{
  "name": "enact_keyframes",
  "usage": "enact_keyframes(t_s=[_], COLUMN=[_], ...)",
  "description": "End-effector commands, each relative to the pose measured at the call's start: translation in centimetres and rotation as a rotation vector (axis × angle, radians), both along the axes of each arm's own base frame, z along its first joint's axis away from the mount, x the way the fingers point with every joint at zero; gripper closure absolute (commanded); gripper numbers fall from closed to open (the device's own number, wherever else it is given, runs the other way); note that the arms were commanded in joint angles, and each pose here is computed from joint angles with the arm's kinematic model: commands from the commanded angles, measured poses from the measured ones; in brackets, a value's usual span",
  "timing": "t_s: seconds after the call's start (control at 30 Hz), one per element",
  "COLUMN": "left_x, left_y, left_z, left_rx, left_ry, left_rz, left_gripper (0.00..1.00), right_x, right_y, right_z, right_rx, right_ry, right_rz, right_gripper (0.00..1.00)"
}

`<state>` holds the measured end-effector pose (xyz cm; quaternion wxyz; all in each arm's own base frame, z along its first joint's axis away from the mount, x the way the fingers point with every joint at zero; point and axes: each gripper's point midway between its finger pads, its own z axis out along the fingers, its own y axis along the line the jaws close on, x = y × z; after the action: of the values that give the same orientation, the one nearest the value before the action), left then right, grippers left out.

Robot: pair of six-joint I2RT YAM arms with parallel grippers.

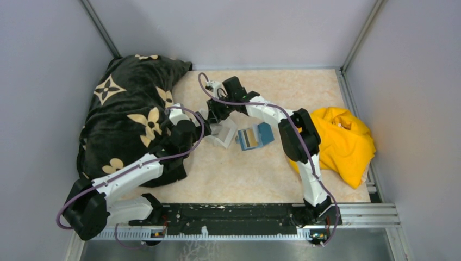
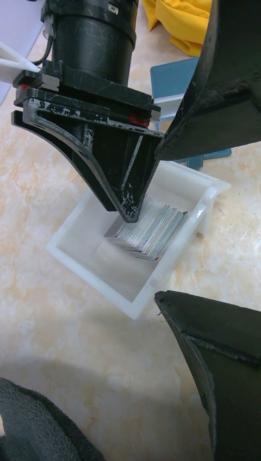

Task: Put the credit cards into the card holder
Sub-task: Pick up the credit card from the storage box.

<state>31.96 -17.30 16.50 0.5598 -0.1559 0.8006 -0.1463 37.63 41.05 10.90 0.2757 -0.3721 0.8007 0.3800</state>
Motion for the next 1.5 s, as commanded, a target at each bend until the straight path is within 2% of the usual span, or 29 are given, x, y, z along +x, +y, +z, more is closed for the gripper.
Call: enact_keyframes(t_s=[0.0,0.23,0.47,0.63,0.7,0.93,0.97,1.1,1.17,1.27,1.37,1.47], left_x=[0.3,0.3,0.4,-0.4,-0.9,-2.0,-2.1,-2.6,-2.8,-3.2,-3.2,-3.1], left_y=[-0.7,-0.7,-1.0,-1.1,-1.1,-1.1,-1.1,-1.1,-1.1,-1.1,-1.1,-1.2], left_z=[1.0,0.9,0.3,-2.2,-2.7,-3.7,-4.1,-5.3,-6.1,-7.4,-8.6,-9.6], left_rx=[-0.035,-0.033,-0.024,-0.048,-0.071,-0.107,-0.107,-0.111,-0.103,-0.094,-0.078,-0.057], left_ry=[-0.017,-0.016,-0.002,0.058,0.064,0.085,0.096,0.137,0.161,0.198,0.227,0.255], left_rz=[-0.009,-0.009,-0.019,-0.021,-0.029,-0.055,-0.053,-0.052,-0.052,-0.051,-0.045,-0.041], left_gripper=[0.05,0.06,0.06,0.10,0.17,0.60,0.63,0.64,0.71,0.90,0.97,0.98], right_x=[0.0,0.2,-0.1,-0.2,-0.4,-0.6,-0.6,-0.6,-0.6,-0.7,-0.7,-0.8], right_y=[-0.1,-0.2,-0.2,-0.2,-0.3,-0.5,-0.4,-0.4,-0.4,-0.4,-0.3,-0.3], right_z=[3.4,1.8,1.2,1.0,0.8,1.2,1.2,1.3,1.3,1.5,1.6,1.6], right_rx=[0.042,0.020,0.018,0.018,0.018,0.025,0.027,0.029,0.029,0.032,0.033,0.032], right_ry=[-0.067,-0.034,-0.012,-0.004,-0.001,-0.006,-0.006,-0.006,-0.005,-0.005,-0.005,-0.004], right_rz=[0.006,-0.003,0.000,-0.002,-0.004,-0.005,-0.004,-0.002,0.000,0.002,0.004,0.005], right_gripper=[0.56,0.55,0.59,0.64,0.66,0.71,0.71,0.73,0.73,0.74,0.74,0.75])
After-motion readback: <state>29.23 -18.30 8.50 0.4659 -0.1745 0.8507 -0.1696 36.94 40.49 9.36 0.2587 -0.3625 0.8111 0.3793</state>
